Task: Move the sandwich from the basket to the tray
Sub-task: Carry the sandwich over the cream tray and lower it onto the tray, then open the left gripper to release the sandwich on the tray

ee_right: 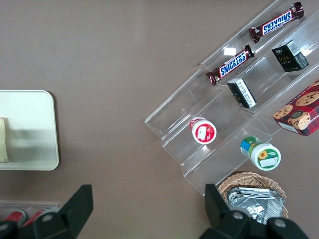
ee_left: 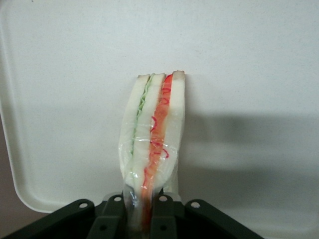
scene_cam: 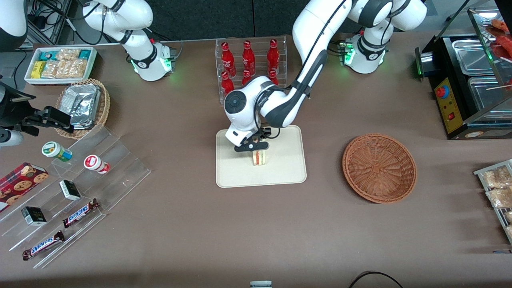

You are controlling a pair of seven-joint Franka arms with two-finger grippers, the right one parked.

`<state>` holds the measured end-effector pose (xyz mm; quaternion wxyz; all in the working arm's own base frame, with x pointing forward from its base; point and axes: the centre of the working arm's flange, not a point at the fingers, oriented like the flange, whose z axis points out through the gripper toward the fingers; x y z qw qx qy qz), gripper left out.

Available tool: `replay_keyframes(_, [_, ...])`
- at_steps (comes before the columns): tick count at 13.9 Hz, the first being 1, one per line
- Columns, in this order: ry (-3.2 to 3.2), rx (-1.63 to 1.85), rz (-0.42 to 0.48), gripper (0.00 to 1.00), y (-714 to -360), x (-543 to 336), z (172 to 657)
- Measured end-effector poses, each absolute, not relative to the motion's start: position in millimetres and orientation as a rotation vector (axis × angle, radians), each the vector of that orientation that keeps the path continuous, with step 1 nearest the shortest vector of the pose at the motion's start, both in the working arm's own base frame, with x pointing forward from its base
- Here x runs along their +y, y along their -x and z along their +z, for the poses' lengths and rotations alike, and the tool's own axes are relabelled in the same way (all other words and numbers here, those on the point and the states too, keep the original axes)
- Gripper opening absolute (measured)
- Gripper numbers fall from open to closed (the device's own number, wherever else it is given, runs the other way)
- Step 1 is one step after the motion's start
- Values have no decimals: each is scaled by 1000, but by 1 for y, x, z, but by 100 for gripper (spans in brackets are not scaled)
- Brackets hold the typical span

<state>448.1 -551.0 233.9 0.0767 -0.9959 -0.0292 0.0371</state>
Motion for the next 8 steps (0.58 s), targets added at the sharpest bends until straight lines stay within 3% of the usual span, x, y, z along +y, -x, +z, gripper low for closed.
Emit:
replay_keyframes(5, [3000, -106, 80, 72, -459, -550, 252])
replay_keyframes(8, [3009, -200, 62, 100, -484, -527, 323])
